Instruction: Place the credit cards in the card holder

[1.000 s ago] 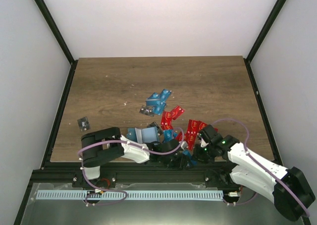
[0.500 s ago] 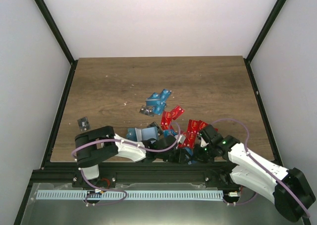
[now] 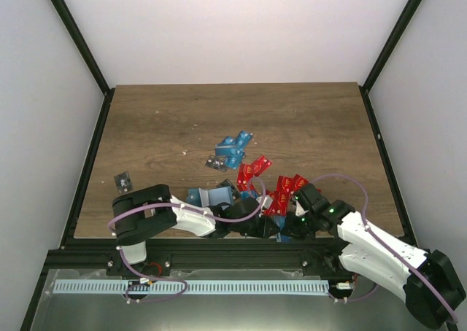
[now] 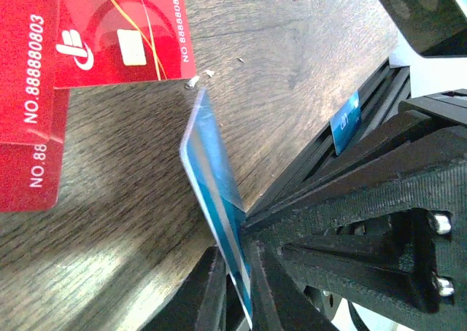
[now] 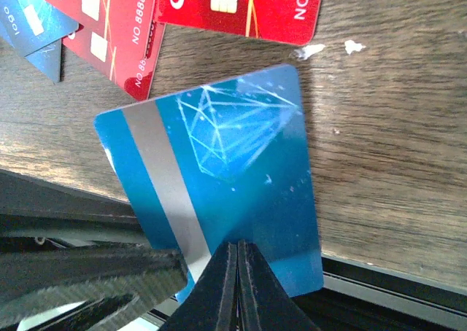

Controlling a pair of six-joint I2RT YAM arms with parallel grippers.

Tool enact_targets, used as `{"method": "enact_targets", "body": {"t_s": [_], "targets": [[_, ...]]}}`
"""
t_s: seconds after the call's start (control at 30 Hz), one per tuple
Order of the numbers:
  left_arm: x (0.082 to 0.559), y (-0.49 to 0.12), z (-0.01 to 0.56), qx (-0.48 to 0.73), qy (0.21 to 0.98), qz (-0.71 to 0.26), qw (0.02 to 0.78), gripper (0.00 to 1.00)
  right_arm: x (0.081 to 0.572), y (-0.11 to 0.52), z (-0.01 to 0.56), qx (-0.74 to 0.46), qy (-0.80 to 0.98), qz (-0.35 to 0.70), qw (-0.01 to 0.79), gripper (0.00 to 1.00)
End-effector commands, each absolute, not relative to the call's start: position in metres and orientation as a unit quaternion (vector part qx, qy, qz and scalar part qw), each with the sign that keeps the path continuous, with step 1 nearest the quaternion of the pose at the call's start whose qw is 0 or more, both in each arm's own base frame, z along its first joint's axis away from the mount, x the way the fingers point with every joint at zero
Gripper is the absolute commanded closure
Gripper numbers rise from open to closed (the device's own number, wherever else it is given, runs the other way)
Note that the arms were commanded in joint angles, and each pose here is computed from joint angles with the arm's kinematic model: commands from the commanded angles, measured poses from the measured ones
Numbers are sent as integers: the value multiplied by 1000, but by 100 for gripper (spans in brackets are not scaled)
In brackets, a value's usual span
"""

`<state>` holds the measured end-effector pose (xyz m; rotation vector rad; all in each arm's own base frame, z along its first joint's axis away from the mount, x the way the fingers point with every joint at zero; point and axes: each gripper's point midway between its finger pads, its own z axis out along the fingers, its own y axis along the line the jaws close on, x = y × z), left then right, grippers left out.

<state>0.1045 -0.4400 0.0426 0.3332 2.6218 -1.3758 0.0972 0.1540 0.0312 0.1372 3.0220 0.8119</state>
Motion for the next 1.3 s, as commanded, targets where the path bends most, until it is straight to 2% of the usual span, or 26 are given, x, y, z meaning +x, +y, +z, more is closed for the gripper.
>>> {"method": "enact_targets", "body": {"t_s": [0.0, 0.2, 0.4, 0.6, 0.73, 0.83, 1.1, 1.27], "targets": [[110, -443, 39, 114, 876, -460, 91, 89, 99, 160, 37, 34, 961, 275, 11, 96], [110, -446, 37, 120, 873, -463, 92, 96, 99, 161, 33, 34, 960, 276, 9, 97], [115, -437, 42, 117, 869, -470, 99, 96, 116, 164, 53, 40, 956, 285, 53, 99], [138, -403, 70, 101, 861, -481, 131, 96, 155, 185, 115, 31, 925, 346, 154, 74], [155, -373, 99, 102, 859, -471, 172, 96, 176, 198, 142, 27, 899, 383, 209, 44], [174, -339, 110, 82, 872, -436, 207, 96, 190, 206, 152, 23, 885, 400, 239, 31], [214, -247, 127, 13, 891, -360, 276, 96, 226, 223, 158, 0, 872, 394, 289, 26], [229, -212, 118, -27, 897, -342, 280, 96, 243, 238, 152, -27, 875, 386, 292, 26]]}}
